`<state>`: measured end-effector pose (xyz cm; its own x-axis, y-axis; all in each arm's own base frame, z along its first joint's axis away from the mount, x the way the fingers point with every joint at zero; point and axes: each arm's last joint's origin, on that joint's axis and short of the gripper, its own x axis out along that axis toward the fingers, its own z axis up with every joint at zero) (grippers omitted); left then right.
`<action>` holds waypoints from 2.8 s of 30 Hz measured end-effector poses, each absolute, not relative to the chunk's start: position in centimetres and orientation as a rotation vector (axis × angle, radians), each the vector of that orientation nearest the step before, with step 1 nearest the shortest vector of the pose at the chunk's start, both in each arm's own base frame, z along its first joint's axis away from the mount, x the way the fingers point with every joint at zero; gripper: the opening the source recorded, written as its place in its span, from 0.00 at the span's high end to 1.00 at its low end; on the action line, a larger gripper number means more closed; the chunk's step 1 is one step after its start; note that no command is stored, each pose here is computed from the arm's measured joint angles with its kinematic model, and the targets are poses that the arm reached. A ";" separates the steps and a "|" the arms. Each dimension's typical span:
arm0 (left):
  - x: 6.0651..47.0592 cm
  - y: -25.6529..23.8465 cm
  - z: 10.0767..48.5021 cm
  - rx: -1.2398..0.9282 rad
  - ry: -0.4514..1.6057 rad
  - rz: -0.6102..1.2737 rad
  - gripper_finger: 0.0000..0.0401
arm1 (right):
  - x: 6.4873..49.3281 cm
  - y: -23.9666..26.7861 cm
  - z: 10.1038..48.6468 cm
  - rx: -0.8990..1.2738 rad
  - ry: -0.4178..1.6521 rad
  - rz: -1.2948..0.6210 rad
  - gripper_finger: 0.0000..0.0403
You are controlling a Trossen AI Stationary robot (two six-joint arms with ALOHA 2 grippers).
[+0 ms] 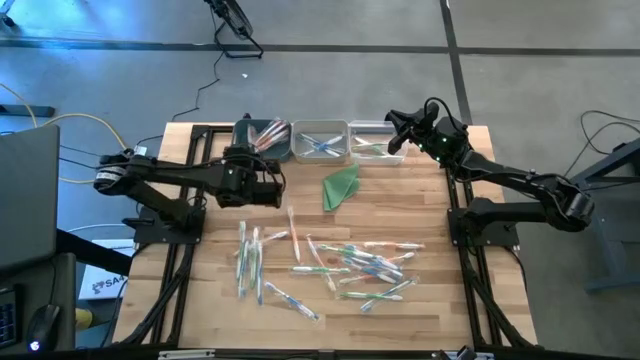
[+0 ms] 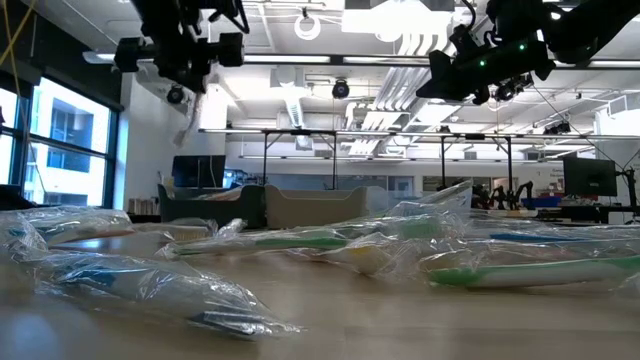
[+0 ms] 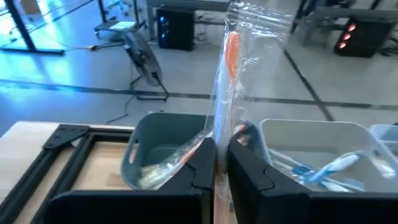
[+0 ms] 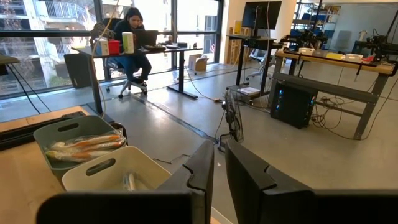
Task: Pick & Place Toothbrushes
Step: Put the orange toothbrush into the dark blue bin
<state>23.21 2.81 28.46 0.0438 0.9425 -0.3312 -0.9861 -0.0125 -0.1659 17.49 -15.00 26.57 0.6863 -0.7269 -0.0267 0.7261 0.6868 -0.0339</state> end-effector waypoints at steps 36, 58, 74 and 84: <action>18.9 20.3 27.8 -0.464 0.327 1.060 0.95 | 17.5 -15.0 26.5 0.064 0.008 -0.826 0.92; 18.1 20.0 22.6 -0.248 0.413 0.915 0.95 | 17.2 -15.2 26.5 0.060 0.004 -0.935 0.92; 18.9 20.9 19.8 -0.285 0.522 0.929 0.95 | 17.2 -15.2 26.5 0.085 -0.008 -0.928 0.92; 19.0 21.1 19.0 -0.286 0.560 0.941 0.95 | 17.2 -15.2 26.5 0.085 -0.007 -0.927 0.92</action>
<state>19.03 21.13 18.99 0.4617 0.6810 -0.5684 -0.8246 0.5657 0.0081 17.25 -15.19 26.52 0.6002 -0.7993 -0.0305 0.7987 0.5969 0.0760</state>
